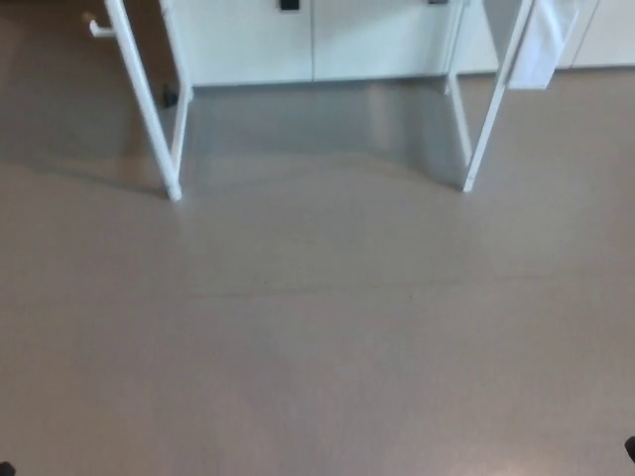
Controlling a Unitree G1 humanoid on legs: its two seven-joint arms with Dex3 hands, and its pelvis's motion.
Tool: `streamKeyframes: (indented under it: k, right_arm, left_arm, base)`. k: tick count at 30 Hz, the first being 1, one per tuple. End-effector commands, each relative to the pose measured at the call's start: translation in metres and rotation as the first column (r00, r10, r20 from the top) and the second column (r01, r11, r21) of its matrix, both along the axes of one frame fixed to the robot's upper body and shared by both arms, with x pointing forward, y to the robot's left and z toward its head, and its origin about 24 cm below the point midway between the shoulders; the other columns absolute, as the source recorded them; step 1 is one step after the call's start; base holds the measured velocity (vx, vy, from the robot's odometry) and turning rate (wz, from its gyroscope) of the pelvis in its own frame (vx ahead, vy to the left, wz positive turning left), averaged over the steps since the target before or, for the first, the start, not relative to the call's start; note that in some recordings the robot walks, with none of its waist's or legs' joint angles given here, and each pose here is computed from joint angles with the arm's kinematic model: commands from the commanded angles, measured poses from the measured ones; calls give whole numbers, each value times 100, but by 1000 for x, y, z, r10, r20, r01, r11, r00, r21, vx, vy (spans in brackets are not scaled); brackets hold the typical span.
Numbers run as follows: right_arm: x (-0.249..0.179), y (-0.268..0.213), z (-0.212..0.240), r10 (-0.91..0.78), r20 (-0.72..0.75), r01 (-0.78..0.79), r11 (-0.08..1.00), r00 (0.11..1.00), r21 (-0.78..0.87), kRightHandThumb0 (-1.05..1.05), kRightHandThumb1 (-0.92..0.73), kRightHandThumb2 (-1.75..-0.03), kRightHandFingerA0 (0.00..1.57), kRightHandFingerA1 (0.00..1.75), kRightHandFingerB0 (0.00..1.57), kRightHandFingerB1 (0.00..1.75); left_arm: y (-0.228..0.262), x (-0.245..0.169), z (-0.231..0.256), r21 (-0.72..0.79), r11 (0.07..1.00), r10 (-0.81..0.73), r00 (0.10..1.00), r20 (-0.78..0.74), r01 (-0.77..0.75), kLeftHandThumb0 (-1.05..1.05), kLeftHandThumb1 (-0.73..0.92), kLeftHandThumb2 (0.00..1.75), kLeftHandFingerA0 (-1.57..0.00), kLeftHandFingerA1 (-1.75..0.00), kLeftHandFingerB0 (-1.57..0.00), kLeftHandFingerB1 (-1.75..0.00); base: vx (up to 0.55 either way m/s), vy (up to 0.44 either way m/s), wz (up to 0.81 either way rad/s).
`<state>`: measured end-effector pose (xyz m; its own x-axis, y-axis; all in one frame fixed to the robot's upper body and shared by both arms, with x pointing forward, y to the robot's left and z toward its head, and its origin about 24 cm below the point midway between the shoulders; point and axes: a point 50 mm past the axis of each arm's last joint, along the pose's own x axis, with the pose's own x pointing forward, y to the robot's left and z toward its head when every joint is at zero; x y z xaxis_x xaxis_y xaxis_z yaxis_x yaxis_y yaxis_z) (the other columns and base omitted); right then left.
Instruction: The robot walk towards a table in front and uses its left hand to pick up the pot from the base and pour water to the cup on the right hand side
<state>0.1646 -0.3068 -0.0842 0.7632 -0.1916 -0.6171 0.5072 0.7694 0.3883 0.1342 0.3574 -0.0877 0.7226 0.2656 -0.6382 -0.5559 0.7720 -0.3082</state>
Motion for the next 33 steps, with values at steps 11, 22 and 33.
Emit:
streamKeyframes:
  k: [11, 22, 33]
  right_arm:
    - [-13, -2, -3, -12, -13, 12, 1000, 1000, -1, -24, -72, -62, 12, 36, 0, 21]
    - [-20, -2, -5, -25, -21, 25, 1000, 999, 0, -22, -76, -62, 13, 36, 0, 21]
    - [-26, -2, -7, -32, -21, 32, 999, 999, 10, -24, -73, -62, 11, 36, 0, 20]
  left_arm:
    - [9, -5, 4, 27, 1000, 9, 1000, -3, -9, 5, 44, 88, -30, -57, -23, -52]
    - [9, -4, 5, 31, 999, -14, 1000, -3, 14, 4, 46, 90, -31, -57, -20, -51]
    - [9, -4, 5, 35, 999, -4, 1000, -7, 4, 5, 45, 89, -33, -58, -22, -51]
  base:
    - [429, 107, -4]
    - [489, -88, 26]
    - [578, 159, -34]
